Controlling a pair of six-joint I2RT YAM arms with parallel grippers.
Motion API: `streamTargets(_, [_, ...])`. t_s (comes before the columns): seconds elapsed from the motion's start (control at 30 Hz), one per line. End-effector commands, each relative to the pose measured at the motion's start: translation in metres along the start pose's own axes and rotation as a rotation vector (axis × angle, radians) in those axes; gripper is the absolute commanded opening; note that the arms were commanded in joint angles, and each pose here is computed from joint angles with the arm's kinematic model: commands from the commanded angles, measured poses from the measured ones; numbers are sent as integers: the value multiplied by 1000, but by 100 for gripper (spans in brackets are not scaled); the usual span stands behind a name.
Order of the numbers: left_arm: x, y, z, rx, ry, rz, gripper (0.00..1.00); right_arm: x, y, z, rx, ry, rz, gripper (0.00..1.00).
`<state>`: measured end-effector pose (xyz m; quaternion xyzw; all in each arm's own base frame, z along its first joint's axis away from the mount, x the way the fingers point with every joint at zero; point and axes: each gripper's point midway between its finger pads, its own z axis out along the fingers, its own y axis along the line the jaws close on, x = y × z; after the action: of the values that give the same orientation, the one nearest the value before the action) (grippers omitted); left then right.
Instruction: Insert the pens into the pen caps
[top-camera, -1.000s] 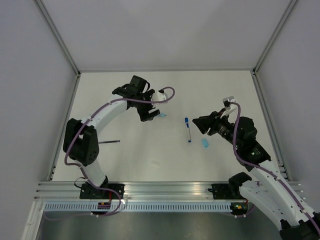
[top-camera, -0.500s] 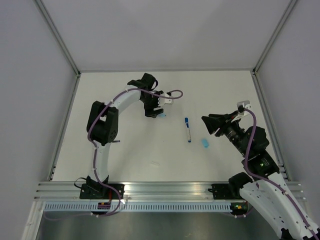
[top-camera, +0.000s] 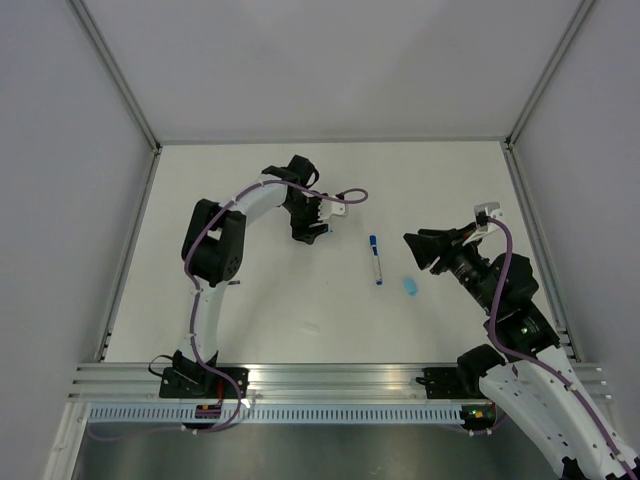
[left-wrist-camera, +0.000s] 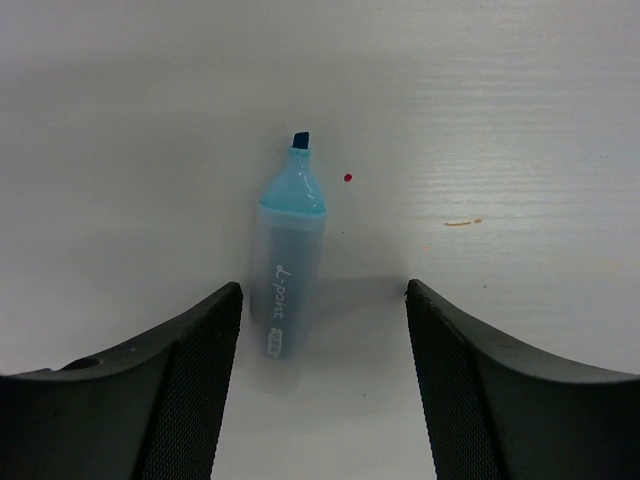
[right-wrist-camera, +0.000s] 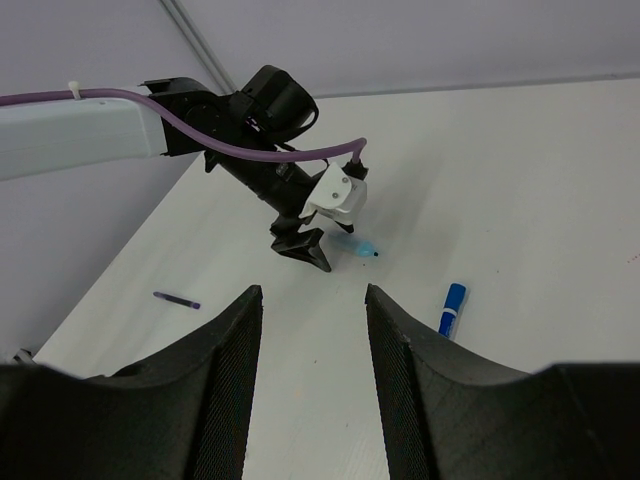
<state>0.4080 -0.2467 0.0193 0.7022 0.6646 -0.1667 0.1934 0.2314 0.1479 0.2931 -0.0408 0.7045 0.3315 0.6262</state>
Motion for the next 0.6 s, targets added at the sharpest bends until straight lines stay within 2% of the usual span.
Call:
streamTargets(0.0, [-11,3,9,-5,-28,6,71,-5,5,-3,-21,-18,-10,52])
streamTargets(0.37, [-1,-8,25,51,-1,-84,58,-4,7,-2,-30,-14,0,52])
streamTargets(0.57, [12,-27,32,120,43,-127,42,-4,8,-2,-37,-17,7,52])
